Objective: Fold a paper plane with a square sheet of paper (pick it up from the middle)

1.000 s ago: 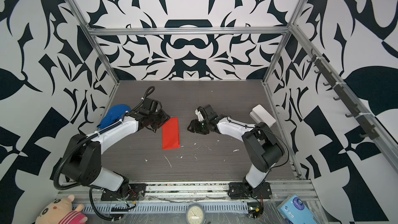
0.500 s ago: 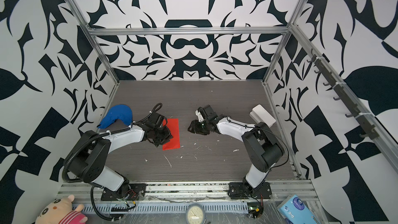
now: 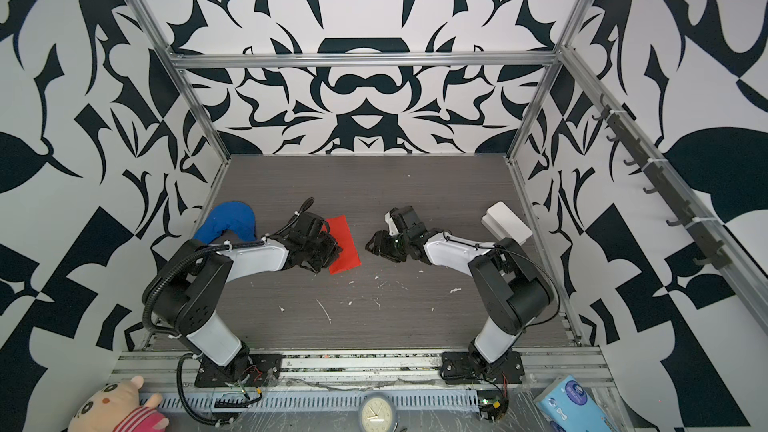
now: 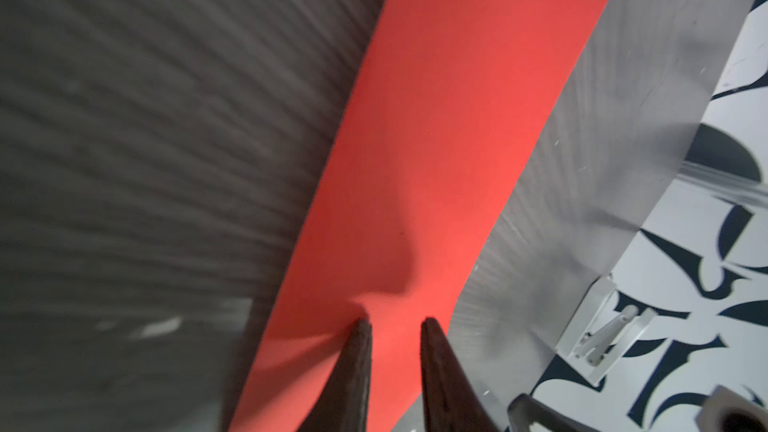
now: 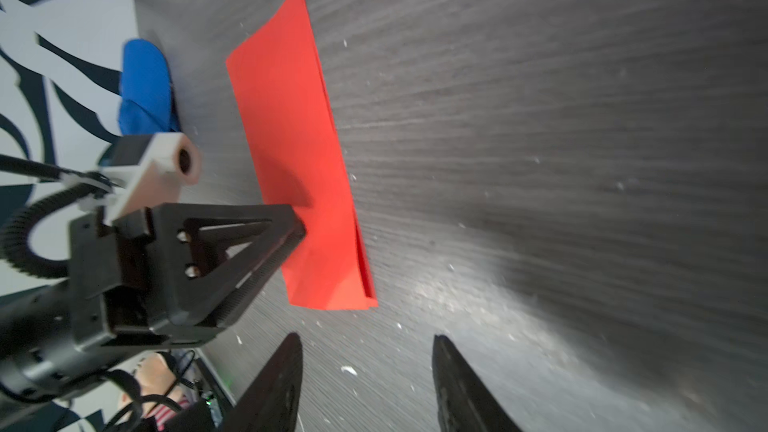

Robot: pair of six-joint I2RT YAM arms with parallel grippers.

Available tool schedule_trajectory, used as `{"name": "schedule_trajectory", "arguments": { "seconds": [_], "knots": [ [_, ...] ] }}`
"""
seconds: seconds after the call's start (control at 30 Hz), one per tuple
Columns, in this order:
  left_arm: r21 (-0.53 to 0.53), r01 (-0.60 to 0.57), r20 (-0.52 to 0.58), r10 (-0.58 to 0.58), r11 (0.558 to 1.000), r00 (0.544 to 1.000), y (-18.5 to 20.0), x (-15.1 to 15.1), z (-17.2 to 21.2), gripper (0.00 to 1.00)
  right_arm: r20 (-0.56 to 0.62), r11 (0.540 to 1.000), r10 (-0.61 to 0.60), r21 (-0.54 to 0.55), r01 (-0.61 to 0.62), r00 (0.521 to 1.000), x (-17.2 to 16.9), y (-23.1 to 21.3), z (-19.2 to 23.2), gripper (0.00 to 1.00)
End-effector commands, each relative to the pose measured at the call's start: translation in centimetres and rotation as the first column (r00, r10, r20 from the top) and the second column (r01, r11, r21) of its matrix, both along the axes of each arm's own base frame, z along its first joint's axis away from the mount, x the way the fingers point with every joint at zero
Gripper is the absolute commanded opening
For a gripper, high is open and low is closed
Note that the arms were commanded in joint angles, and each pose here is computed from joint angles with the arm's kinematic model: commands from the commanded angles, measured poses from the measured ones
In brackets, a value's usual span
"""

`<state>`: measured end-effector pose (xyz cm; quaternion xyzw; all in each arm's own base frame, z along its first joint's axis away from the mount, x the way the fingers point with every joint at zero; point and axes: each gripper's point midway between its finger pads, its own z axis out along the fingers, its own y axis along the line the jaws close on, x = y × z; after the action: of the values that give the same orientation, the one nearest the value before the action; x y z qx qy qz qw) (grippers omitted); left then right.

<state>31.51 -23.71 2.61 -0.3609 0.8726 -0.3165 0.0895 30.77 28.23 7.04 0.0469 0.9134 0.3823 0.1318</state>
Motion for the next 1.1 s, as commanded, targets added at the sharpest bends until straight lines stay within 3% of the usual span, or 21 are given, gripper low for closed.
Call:
{"name": "schedule_trajectory", "arguments": {
  "seconds": [0.0,0.13,0.27,0.47,0.7,1.07],
  "knots": [
    [-0.007,-0.044,-0.021,0.044,0.999,0.999,0.0,0.5,-0.6,0.25,0.001,0.996,0.009,0.09,-0.009,1.0,0.6,1.5,1.0,0.54],
    [-0.022,0.046,0.075,-0.044,0.999,0.996,-1.3,2.0,3.2,0.29,-0.003,0.995,0.029,0.099,-0.028,1.0,0.9,2.1,1.2,0.54],
    [0.021,0.07,0.116,-0.072,0.997,0.991,0.5,2.9,5.1,0.33,-0.013,0.994,0.051,0.1,-0.05,0.999,0.9,2.8,0.9,0.54],
    [0.022,0.105,0.068,-0.107,0.994,0.992,3.2,3.8,3.3,0.29,-0.033,0.989,0.078,0.131,-0.073,0.996,0.6,4.5,0.4,0.54],
    [0.017,0.136,0.057,-0.137,0.991,0.989,3.4,5.2,1.7,0.27,-0.053,0.987,0.093,0.139,-0.085,0.994,0.3,5.1,-0.3,0.53],
    [0.046,0.115,-0.008,-0.114,0.992,0.993,4.2,4.6,-0.6,0.25,-0.051,0.974,0.104,0.208,-0.091,0.993,1.1,6.6,0.1,0.45]
  ]
}}
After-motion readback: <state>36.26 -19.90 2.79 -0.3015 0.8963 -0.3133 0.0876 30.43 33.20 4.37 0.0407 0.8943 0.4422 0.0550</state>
